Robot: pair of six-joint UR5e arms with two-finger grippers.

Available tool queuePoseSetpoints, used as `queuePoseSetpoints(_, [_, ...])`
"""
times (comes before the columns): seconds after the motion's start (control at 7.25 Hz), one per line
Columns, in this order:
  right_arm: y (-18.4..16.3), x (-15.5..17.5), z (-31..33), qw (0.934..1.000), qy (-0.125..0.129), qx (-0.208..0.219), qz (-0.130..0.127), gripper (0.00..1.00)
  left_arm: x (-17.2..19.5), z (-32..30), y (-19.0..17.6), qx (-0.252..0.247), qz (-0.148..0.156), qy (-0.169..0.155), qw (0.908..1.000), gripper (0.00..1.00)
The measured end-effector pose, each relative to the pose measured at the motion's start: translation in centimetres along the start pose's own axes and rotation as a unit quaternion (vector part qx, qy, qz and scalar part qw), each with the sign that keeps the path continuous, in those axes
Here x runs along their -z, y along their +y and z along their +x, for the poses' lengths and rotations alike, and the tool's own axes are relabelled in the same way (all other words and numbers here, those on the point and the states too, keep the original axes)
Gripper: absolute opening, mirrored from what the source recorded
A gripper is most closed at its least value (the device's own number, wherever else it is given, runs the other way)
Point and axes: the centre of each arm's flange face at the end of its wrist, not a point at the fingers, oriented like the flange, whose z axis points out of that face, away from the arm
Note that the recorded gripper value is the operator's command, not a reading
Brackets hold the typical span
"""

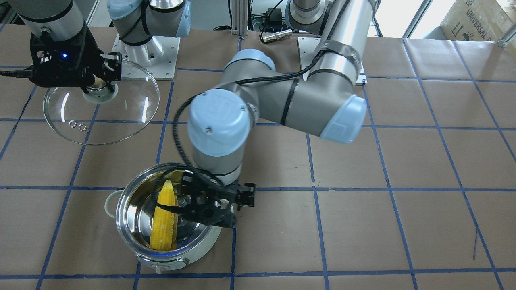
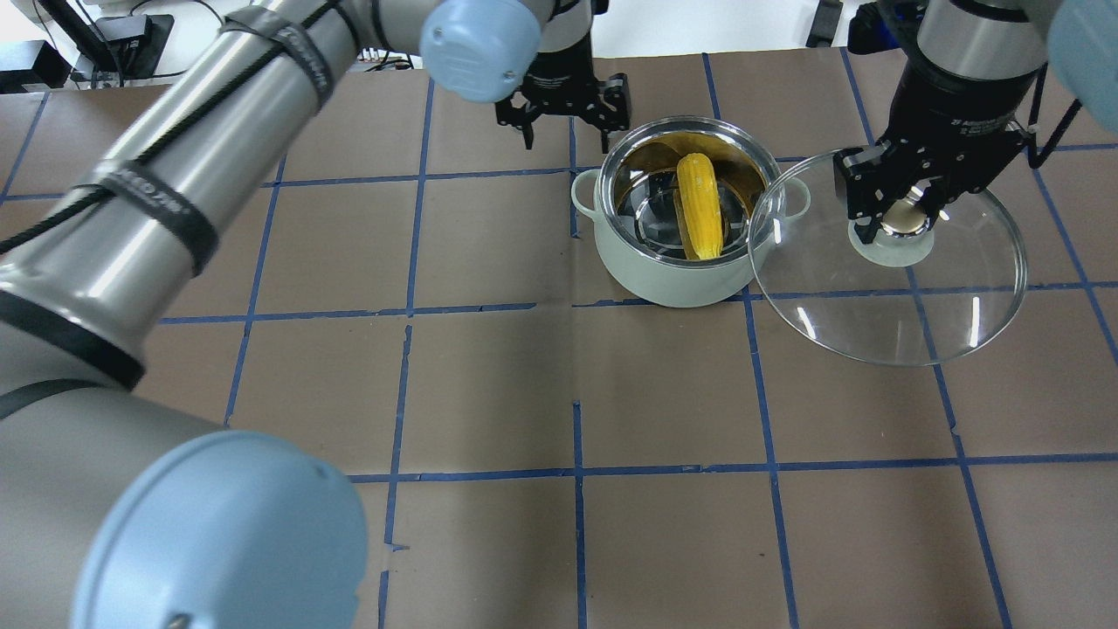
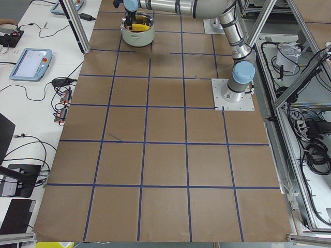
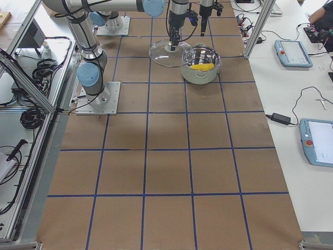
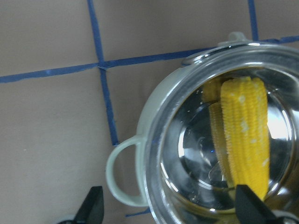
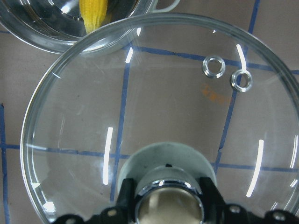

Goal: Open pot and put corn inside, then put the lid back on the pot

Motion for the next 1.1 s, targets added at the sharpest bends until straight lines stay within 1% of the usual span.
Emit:
queuePoseSetpoints(0.14, [-2.2, 0.9, -0.5, 0.9998, -0.015, 0.005, 0.011, 0.36, 2.1, -5.0, 2.5, 0.001, -0.007, -0.002, 1.0000, 1.00])
queuePoseSetpoints(0.28, [-5.0, 1.4, -1.8, 0.9992, -0.030, 0.018, 0.020, 0.36, 4.2, -10.2, 6.2, 0.023, -0.010, -0.010, 0.9996, 1.00])
queuePoseSetpoints(0.41, [-8.0, 1.3, -3.5, 0.9985, -0.037, 0.032, 0.025, 0.36, 5.9, -14.6, 10.0, 0.053, -0.010, -0.024, 0.9983, 1.00])
queuePoseSetpoints(0.55, [-11.0, 0.7, -4.6, 0.9979, -0.041, 0.042, 0.028, 0.36, 7.7, -17.4, 13.5, 0.079, -0.007, -0.032, 0.9964, 1.00])
queuePoseSetpoints(0.69, [-13.3, -0.3, -5.2, 0.9975, -0.044, 0.048, 0.027, 0.35, 9.4, -18.7, 16.0, 0.096, -0.007, -0.034, 0.9948, 1.00])
queuePoseSetpoints(0.83, [-15.1, -1.7, -5.5, 0.9973, -0.047, 0.051, 0.023, 0.35, 10.6, -19.1, 17.2, 0.104, -0.008, -0.034, 0.9939, 1.00])
queuePoseSetpoints(0.97, [-16.5, -3.1, -5.7, 0.9969, -0.054, 0.053, 0.021, 0.35, 11.2, -19.2, 17.2, 0.107, -0.009, -0.032, 0.9937, 1.00])
queuePoseSetpoints(1.1, [-17.6, -4.4, -5.9, 0.9965, -0.061, 0.054, 0.020, 0.35, 11.0, -19.1, 17.2, 0.105, -0.012, -0.031, 0.9939, 1.00])
